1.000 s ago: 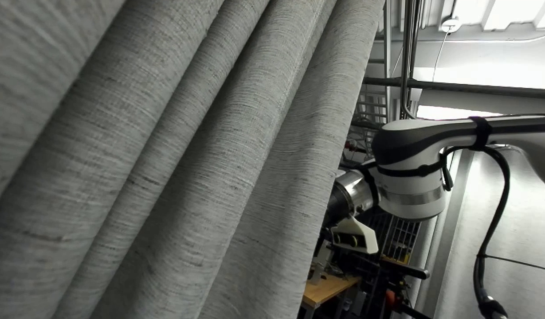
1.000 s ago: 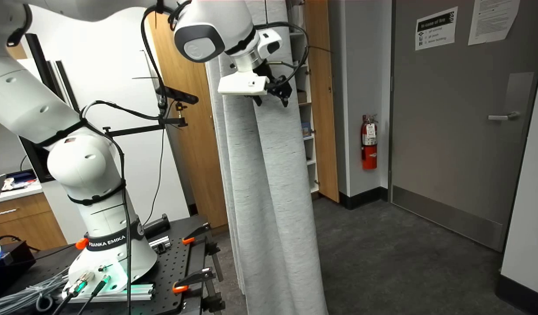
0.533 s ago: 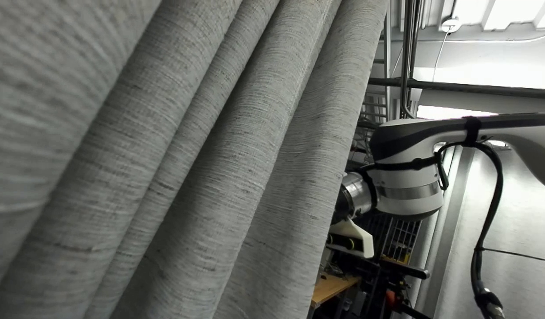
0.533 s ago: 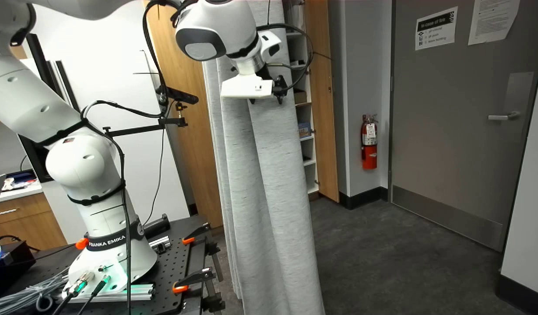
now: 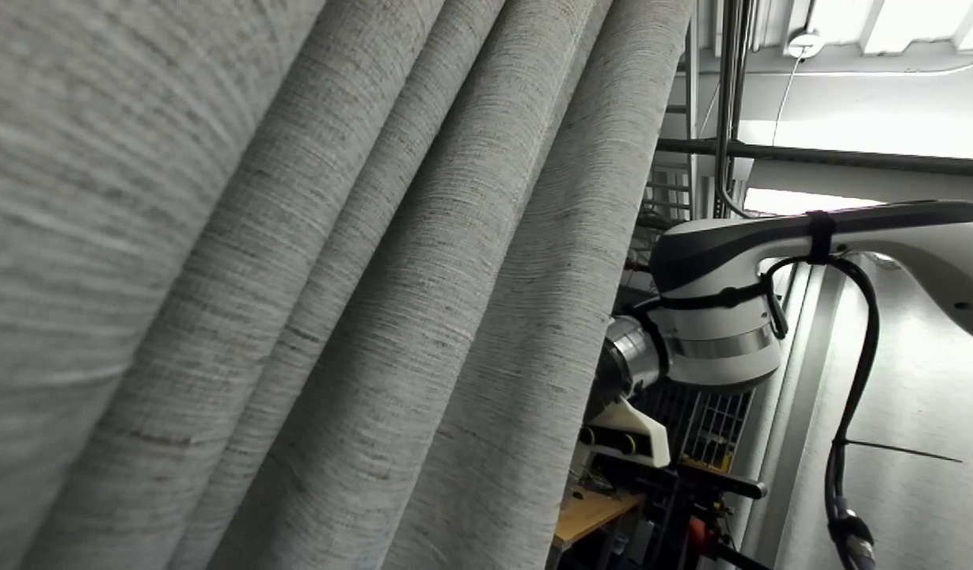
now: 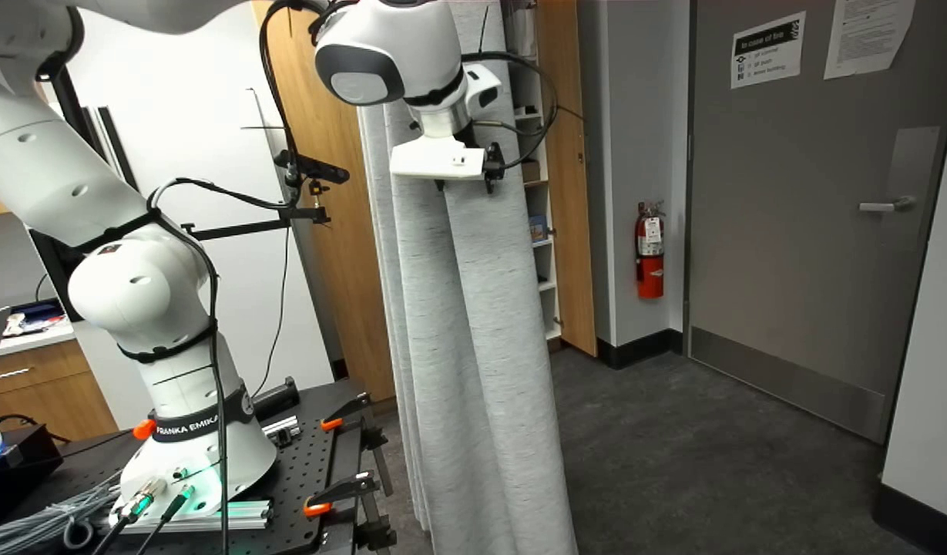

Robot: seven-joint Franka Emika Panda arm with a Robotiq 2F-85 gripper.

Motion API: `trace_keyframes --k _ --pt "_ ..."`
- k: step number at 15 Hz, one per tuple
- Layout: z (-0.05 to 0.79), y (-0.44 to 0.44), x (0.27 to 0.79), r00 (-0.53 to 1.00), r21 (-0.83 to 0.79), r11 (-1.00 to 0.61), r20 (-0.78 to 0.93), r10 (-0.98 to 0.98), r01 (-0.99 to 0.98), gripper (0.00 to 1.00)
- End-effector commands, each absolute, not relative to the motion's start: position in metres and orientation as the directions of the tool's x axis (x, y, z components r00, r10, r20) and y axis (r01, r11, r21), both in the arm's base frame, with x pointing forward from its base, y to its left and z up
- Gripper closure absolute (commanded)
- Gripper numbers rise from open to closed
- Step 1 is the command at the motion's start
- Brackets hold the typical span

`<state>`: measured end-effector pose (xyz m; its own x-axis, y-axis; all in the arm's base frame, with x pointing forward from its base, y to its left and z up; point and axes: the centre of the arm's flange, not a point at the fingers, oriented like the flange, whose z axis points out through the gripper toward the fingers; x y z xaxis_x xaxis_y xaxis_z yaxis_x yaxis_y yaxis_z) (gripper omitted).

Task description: Pull the curtain to the right

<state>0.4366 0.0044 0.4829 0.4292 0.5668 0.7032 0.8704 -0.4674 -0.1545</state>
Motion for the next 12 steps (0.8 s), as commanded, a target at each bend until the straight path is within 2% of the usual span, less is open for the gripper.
trace_keyframes --k 1,12 --pt "0.542 0.003 0.482 0.433 -0.166 -0.457 0.693 0.576 0.874 0.0" --pt "0.706 0.05 0.577 0.272 -0.063 -0.364 0.784 0.558 0.929 0.02"
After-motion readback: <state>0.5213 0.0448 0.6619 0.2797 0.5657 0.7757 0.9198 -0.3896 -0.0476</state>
